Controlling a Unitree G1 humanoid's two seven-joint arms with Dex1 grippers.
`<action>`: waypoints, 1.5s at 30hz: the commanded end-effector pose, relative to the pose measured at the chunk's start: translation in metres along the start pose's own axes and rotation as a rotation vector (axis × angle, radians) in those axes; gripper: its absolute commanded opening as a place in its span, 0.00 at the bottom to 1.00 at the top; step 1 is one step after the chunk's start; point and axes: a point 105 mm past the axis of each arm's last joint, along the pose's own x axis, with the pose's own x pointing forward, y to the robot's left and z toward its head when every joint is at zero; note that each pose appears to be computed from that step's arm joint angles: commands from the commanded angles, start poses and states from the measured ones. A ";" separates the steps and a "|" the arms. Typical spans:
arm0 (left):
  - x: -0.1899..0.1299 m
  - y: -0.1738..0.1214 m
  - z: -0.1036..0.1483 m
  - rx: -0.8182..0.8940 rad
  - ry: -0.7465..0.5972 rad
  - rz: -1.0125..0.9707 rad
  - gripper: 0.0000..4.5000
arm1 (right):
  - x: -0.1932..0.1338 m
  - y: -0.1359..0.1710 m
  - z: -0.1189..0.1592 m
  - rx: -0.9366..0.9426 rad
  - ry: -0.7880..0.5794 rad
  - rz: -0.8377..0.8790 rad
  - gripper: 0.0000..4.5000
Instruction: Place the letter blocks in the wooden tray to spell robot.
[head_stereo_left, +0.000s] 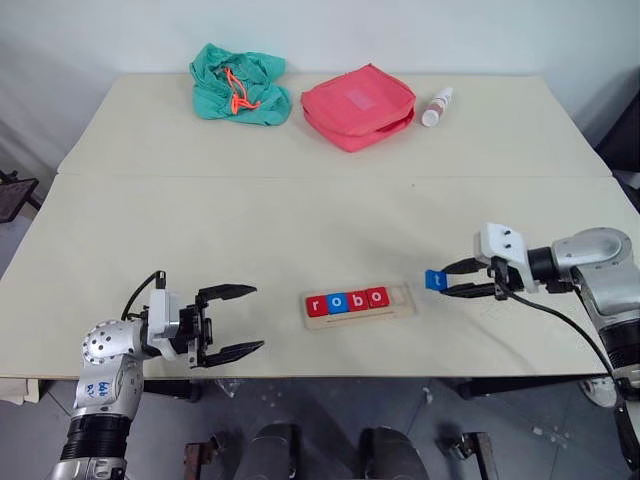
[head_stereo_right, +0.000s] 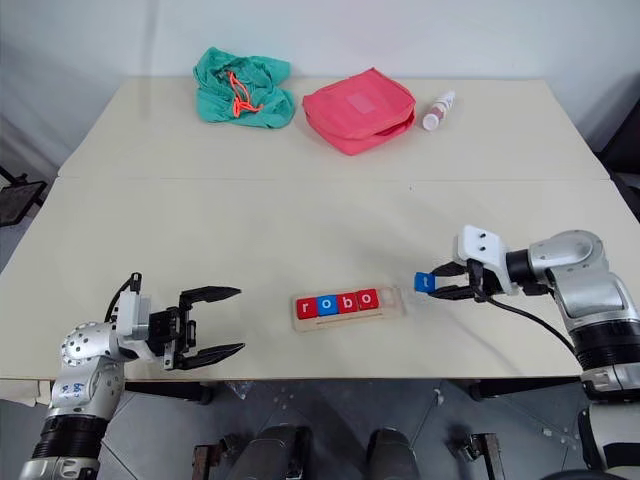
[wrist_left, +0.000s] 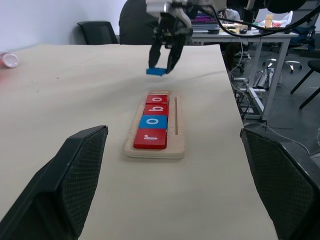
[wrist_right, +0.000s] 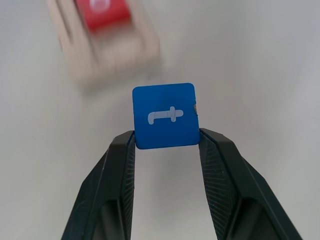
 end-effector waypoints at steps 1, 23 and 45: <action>0.001 0.004 0.005 0.031 -0.018 -0.001 1.00 | -0.002 0.003 0.034 -0.029 -0.056 0.014 0.32; -0.005 -0.009 0.007 0.037 -0.013 0.045 1.00 | 0.039 0.011 0.020 -0.128 0.073 0.195 0.49; 0.002 0.000 0.006 0.037 -0.024 0.037 1.00 | 0.032 0.013 0.045 -0.061 -0.063 0.089 0.53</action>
